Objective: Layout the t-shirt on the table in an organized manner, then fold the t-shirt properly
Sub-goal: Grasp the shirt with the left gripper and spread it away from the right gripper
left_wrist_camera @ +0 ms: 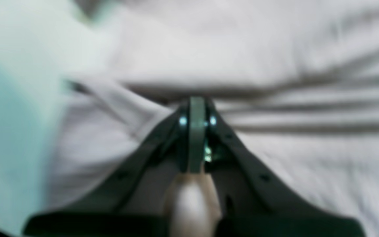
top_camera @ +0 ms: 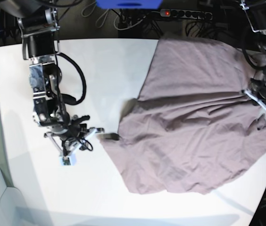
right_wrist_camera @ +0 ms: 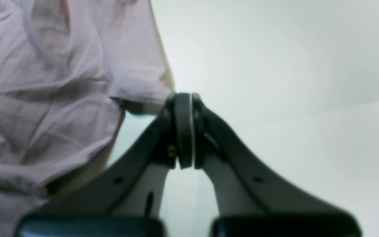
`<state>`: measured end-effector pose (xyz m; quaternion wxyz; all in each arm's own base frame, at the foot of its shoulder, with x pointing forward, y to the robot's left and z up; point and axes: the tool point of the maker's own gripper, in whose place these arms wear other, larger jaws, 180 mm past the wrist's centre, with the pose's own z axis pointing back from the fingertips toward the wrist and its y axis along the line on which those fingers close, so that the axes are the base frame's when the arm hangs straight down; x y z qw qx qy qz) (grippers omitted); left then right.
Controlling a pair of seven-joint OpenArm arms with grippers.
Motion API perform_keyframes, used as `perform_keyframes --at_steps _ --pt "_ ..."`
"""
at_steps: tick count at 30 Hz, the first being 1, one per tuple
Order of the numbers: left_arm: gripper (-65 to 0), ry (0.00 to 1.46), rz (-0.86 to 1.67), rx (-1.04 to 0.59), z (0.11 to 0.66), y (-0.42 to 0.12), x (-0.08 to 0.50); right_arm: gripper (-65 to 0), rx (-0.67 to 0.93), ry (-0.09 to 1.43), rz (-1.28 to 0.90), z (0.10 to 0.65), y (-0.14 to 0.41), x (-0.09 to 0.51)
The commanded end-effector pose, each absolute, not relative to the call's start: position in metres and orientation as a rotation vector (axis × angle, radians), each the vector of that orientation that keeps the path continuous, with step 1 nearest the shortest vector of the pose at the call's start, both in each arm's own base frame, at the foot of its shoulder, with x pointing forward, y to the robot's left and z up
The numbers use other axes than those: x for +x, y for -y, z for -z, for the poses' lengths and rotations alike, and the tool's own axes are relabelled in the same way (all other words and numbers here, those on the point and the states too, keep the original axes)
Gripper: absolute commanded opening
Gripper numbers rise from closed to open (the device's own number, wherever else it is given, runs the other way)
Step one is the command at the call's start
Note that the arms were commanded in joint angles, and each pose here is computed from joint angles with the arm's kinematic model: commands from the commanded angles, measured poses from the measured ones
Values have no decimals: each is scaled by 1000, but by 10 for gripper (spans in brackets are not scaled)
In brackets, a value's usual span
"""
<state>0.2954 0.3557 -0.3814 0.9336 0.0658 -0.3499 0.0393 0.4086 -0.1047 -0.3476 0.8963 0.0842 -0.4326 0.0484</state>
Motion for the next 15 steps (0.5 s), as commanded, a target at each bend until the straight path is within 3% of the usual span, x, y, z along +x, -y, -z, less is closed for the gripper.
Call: perform_keyframes --at_steps 1,9,15 --pt "-650 800 -73 160 353 -363 310 -650 199 964 -97 326 96 422" --pt "-650 871 -36 160 308 -327 315 -650 273 913 -135 336 46 440" --pt "-650 840 -46 61 327 -273 292 -650 297 819 -189 354 6 460"
